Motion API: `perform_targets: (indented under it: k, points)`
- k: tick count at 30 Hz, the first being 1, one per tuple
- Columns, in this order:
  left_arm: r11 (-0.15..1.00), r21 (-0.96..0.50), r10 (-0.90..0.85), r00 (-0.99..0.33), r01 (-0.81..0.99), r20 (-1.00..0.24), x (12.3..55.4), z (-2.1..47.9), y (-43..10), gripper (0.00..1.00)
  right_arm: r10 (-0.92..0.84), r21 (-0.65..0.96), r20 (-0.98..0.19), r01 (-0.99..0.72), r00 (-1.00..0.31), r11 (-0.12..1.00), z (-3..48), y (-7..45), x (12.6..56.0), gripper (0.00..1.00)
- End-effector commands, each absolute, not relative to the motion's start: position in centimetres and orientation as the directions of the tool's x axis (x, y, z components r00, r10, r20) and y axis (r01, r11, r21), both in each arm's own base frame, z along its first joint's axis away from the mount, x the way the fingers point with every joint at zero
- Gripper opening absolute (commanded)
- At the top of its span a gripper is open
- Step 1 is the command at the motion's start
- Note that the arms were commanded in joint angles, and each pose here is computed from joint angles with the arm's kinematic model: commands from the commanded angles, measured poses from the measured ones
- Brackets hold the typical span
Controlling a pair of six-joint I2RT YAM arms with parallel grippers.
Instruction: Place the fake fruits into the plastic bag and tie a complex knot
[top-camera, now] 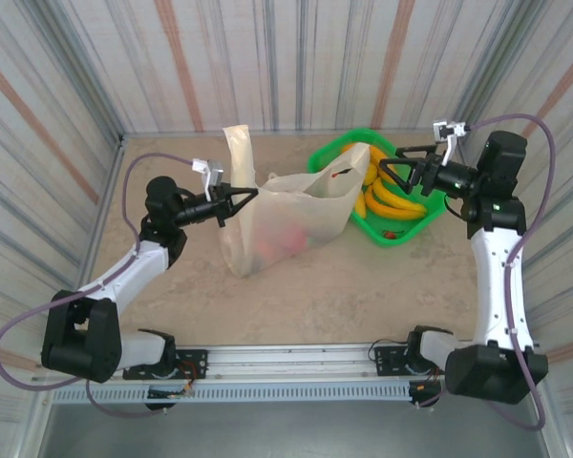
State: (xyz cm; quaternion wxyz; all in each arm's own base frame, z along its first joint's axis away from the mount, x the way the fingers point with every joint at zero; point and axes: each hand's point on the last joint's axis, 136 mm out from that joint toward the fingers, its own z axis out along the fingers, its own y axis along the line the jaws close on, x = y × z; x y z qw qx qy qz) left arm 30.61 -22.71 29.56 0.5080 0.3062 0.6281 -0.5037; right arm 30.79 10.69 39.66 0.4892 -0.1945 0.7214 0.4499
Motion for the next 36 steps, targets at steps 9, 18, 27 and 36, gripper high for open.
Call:
perform_targets:
  k: [9,18,27,36]
  points:
    - [0.284,-0.261,-0.124,-0.234,0.923,-0.964,30.1,31.2,-22.6,0.00,0.045,0.425,-0.904,-0.883,-0.425,0.201,39.0,15.1,30.9,0.98]
    - [0.288,-0.261,-0.125,-0.234,0.921,-0.964,30.1,31.2,-22.6,0.00,-0.004,0.451,-0.892,-0.890,-0.453,0.069,38.8,17.9,29.3,0.60]
    - [0.288,-0.264,-0.122,-0.238,0.921,-0.964,30.2,31.0,-22.6,0.00,-0.041,0.376,-0.926,-0.926,-0.375,-0.032,42.1,21.4,26.6,0.27]
    - [0.286,-0.244,-0.108,-0.221,0.927,-0.969,29.6,31.2,-22.5,0.00,0.105,0.303,-0.951,-0.940,-0.290,0.157,47.6,22.0,29.5,0.04]
